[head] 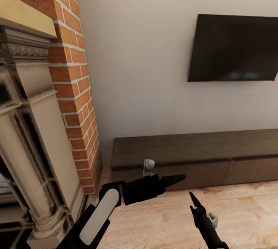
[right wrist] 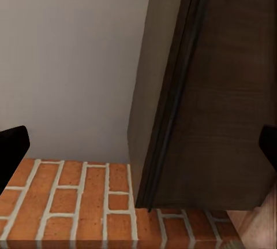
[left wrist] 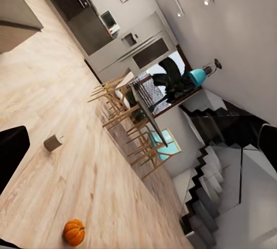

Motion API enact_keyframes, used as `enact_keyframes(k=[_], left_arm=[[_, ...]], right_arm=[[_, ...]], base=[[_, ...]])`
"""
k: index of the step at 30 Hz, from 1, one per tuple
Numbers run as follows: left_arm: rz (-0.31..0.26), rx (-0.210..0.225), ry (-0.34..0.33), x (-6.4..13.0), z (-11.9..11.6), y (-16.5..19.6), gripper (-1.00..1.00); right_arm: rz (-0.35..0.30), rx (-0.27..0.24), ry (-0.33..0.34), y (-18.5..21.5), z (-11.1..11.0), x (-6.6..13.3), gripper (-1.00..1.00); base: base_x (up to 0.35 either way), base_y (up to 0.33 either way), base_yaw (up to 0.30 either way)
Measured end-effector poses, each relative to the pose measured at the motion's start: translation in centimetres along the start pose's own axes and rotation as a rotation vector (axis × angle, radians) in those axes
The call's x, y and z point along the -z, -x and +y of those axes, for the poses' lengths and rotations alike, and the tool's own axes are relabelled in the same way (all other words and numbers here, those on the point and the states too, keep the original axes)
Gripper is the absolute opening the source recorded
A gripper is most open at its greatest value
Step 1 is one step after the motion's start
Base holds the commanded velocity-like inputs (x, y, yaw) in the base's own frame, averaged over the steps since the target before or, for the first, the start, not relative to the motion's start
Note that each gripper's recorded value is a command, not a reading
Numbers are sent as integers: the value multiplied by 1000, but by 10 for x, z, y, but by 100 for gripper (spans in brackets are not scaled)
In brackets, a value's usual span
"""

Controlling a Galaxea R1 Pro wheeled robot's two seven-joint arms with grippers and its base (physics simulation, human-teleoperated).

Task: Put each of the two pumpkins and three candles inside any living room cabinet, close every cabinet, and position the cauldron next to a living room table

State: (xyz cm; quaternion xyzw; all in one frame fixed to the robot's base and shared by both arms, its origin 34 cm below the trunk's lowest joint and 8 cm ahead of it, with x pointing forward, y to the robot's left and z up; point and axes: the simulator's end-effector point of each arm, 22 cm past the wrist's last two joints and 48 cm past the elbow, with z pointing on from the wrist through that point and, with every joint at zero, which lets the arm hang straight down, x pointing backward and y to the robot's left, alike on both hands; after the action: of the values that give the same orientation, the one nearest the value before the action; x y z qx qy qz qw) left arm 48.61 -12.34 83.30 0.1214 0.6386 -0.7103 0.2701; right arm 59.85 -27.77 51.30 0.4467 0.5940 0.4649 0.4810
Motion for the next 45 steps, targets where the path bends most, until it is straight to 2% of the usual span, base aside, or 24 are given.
enact_keyframes(k=[11,16,18,28,33,38,45], left_arm=[[1,0,0,4,17,-17,100],[1,0,1,7,25,-25,100],[0,-1,1,8,28,-28,100],[1,0,2,12,44,-44,100],[2,0,2,14,52,-53,100],[1,0,2,14,52,-52,100],[1,0,3,14,53,-52,100]], right_arm=[[-2,-2,-20,-4,-28,3,100],[-1,-5,-103,-6,-56,4,100],[0,-3,-116,-7,-63,4,100],[3,-4,-109,-12,-83,7,100],[48,-28,-119,-22,-97,9,100],[88,-56,-106,-27,-94,10,100],[70,-56,-118,-24,-97,11,100]], base=[[0,0,0],[0,0,0],[0,0,0],[0,0,0],[0,0,0],[0,0,0],[0,0,0]])
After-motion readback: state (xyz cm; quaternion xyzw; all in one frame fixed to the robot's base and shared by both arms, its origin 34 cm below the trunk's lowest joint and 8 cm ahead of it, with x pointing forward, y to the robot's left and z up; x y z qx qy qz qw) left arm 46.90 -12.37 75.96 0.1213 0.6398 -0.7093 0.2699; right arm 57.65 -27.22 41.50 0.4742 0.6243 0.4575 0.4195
